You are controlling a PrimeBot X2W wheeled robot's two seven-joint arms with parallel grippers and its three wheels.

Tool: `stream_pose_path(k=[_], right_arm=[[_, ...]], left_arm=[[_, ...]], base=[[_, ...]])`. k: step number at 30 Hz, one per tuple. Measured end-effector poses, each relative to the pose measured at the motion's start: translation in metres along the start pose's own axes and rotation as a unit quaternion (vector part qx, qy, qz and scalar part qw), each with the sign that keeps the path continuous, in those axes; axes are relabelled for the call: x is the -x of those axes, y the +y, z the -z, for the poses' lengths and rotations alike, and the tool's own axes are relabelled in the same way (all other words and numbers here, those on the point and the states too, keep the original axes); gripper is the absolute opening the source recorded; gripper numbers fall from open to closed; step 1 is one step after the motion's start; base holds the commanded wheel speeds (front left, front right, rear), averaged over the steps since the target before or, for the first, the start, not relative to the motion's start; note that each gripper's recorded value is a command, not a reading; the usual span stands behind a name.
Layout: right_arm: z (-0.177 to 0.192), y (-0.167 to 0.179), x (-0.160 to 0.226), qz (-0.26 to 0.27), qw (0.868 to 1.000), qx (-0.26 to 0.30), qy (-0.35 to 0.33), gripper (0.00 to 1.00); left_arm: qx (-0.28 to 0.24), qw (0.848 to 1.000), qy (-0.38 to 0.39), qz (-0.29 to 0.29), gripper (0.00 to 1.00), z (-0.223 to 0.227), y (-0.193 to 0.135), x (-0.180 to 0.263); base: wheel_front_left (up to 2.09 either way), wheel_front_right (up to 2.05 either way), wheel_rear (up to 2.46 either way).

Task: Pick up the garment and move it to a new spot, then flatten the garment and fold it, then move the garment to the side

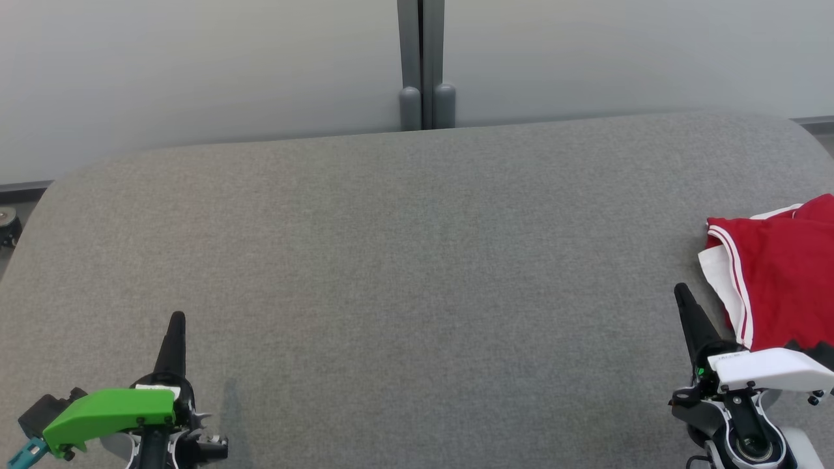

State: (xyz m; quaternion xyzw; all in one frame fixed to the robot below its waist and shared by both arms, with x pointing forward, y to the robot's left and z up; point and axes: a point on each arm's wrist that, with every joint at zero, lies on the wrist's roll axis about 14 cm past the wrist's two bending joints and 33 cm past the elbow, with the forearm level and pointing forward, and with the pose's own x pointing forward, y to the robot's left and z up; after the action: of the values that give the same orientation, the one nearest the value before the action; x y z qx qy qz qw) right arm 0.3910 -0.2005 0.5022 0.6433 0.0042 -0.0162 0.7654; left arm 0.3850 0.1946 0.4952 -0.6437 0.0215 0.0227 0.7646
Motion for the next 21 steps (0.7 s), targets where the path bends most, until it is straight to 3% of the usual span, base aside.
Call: stream_pose_path(k=[21], right_arm=[[0.0001, 0.0069, -0.0011, -0.014, 0.997, -0.07, 0.007, 0.0]], left_arm=[[0.07, 0.997, 0.002, 0.018, 0.0, -0.005, -0.0094, -0.0016]], base=[[0.0, 0.0, 0.0]])
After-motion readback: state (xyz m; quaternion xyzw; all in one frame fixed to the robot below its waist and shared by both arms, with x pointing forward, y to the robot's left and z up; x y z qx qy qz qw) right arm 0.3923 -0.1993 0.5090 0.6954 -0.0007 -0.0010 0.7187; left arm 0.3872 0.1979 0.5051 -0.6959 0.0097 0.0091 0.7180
